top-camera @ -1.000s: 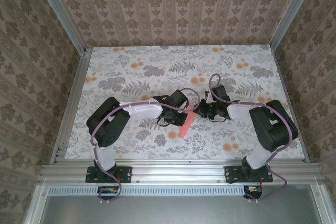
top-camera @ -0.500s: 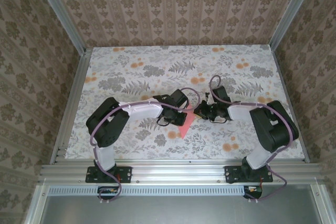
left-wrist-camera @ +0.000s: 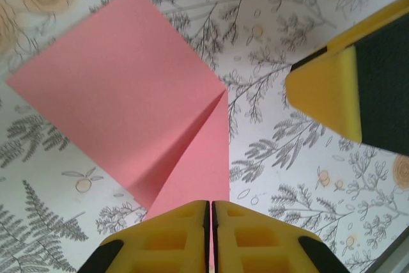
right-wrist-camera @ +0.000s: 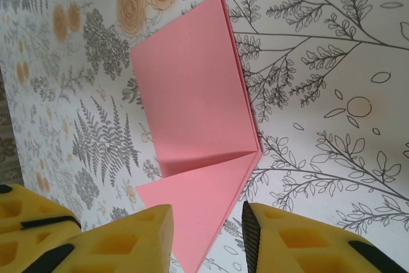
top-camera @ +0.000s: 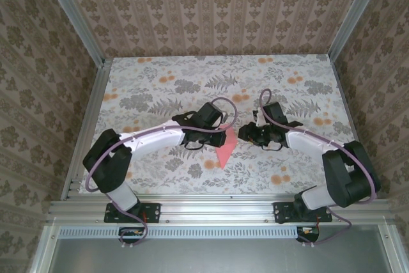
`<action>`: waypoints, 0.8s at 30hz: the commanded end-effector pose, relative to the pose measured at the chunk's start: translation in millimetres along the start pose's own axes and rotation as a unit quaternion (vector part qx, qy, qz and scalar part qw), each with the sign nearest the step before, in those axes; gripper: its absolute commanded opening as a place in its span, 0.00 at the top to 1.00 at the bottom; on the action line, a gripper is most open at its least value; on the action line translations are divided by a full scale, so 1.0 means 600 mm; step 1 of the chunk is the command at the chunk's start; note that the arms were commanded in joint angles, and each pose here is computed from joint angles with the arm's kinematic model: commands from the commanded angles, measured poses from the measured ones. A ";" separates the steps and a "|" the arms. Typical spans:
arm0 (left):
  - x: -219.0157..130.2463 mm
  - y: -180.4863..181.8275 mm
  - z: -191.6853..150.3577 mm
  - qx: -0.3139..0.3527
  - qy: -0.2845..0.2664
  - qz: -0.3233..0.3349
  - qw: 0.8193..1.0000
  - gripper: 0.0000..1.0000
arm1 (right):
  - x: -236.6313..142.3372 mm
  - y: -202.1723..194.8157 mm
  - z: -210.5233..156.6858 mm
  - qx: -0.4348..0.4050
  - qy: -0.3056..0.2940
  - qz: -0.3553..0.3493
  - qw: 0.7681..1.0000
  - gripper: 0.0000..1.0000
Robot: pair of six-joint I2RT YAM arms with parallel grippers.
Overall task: Fold a paper plane with a square sheet of paper (pick it up from the middle)
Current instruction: Third fold the triangle at the center of the table.
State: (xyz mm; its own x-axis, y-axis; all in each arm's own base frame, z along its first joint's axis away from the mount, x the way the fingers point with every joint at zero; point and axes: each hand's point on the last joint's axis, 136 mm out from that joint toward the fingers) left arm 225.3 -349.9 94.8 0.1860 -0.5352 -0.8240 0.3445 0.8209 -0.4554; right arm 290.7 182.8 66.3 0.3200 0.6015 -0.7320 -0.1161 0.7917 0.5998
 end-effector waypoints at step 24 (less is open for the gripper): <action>0.078 0.064 -0.056 -0.015 0.074 0.078 0.994 0.98 | 0.069 -0.006 -0.006 0.023 0.056 0.041 0.997 0.63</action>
State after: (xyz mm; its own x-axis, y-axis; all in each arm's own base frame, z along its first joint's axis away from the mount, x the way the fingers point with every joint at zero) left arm 219.5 -339.1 33.8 0.1086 -0.4070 -0.9070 0.2980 0.8837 -0.3609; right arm 294.5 199.4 26.9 0.2031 0.6514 -0.7311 -0.0860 0.7556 0.6494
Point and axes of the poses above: each hand's point on the last joint's axis, 136 mm out from that joint toward the fingers, its own x axis out along the fingers, its own y axis along the line the jaws close on, z = x × y, and after that the axes turned 11 degrees about -x, right-handed
